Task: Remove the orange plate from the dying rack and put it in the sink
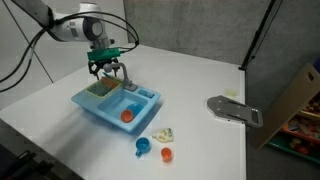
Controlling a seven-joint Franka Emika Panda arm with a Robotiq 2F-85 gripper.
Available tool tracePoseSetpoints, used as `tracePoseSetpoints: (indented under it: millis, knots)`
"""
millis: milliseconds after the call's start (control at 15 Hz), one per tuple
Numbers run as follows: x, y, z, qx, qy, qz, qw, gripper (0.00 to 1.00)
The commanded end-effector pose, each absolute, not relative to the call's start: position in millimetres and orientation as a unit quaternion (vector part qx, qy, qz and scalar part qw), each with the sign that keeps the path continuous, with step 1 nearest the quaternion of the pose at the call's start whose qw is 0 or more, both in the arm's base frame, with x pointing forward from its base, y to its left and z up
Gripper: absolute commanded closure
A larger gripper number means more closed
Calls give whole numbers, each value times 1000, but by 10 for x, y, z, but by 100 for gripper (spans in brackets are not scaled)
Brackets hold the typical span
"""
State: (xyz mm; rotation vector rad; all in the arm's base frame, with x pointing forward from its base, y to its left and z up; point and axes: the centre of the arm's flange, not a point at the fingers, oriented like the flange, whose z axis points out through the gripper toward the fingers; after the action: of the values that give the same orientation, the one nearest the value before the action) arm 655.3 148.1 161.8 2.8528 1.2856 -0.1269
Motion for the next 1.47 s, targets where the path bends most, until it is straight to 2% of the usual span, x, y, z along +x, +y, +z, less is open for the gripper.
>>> tracePoseSetpoints:
  millis: [0,533,600,800,867,933,1400]
  knots:
    - [6437,1444,1701,907,420,-36,5,24]
    - [6443,1422,1705,910,414,-37,8,89]
    - [6449,1420,1713,910,413,-36,9,94]
    - [6479,1384,1771,912,409,-29,12,97]
    - [6482,1374,1788,913,407,-27,12,95]
    - [6480,1367,1805,914,406,-25,12,97]
    - [6441,1383,2122,921,389,1,15,96]
